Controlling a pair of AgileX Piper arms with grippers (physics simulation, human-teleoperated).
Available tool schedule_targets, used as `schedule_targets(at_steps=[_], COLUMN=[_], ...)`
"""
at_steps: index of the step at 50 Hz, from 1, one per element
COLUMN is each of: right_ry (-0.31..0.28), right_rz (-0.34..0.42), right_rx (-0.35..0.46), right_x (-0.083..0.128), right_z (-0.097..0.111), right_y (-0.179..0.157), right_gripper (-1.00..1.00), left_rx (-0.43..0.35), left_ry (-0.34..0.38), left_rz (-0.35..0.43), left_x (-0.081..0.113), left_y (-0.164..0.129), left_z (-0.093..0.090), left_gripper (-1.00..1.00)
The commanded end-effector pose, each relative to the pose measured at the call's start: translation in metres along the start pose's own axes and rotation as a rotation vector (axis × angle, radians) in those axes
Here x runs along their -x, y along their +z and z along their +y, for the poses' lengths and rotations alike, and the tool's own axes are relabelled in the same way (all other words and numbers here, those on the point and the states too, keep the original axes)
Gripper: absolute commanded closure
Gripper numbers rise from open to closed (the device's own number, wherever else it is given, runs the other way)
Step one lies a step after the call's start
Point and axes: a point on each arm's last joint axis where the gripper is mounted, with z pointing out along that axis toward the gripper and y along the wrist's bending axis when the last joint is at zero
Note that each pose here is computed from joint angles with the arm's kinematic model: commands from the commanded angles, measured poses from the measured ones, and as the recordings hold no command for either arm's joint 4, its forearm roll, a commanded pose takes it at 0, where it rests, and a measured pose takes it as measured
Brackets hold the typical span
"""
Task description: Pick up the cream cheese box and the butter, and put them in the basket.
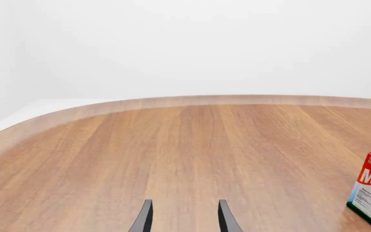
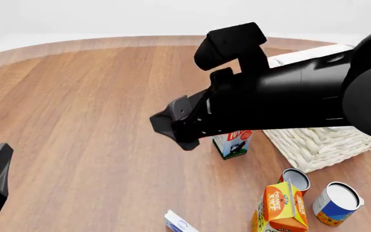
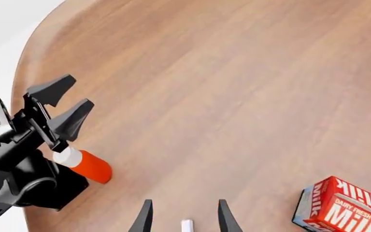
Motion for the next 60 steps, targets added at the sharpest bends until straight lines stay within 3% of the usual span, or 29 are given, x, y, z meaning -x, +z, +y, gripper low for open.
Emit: schedule_targets(at_steps=[1, 18, 39, 60], right_ry=[0.007, 0.024, 0.019, 0.055], right_rz=[0.085, 0.145, 0.211, 0.235], right_rx=[0.02, 0.025, -0.011, -0.024], right_x=[-0.024, -0.043, -0.065, -0.086], right_z=[0.008, 0.012, 0.0, -0.005], right_y=[0.027, 0.043, 0.067, 0.081], right_gripper=[-1.0, -1.0, -1.0, -1.0], left_rx=[0.0, 0.0, 0.0, 0.0], left_ry=[0.0, 0.0, 0.0, 0.0], left_rz=[0.0, 0.0, 0.0, 0.0], left_x=[0.0, 0.0, 0.0, 0.0], left_y=[0.0, 0.0, 0.0, 0.0], left_z=[0.0, 0.0, 0.0, 0.0], left_gripper=[-1.0, -1.0, -1.0, -1.0])
